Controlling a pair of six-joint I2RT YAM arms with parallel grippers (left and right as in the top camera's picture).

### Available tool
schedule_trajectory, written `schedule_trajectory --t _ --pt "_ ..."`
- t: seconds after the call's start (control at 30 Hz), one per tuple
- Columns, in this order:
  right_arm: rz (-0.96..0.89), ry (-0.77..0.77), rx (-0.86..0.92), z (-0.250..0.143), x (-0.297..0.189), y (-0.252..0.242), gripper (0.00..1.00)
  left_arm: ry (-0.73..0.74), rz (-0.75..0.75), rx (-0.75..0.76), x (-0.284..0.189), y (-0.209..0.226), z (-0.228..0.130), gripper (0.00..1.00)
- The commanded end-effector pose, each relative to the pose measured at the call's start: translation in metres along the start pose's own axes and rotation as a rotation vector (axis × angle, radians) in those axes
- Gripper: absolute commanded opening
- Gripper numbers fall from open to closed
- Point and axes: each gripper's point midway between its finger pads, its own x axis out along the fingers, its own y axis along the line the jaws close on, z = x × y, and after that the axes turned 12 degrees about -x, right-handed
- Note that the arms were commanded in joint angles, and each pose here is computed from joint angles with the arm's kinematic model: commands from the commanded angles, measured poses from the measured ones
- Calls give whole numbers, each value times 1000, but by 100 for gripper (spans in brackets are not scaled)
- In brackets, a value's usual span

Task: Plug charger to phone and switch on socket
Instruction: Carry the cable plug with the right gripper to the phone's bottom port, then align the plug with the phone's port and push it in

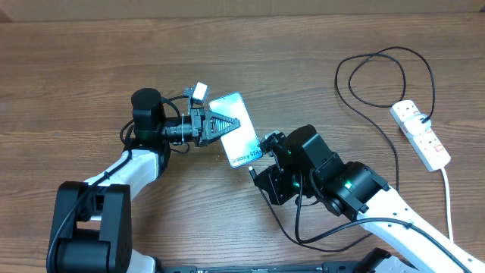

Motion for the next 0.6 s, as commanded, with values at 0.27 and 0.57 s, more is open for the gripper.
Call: schedule_trajectory --t 0.27,0.57 --pt "-29 -109 -44 30 -11 2 4 47 -15 61 5 -10 -4 4" --pt "-11 -91 -39 26 -11 4 4 57 -14 62 8 -10 -7 4"
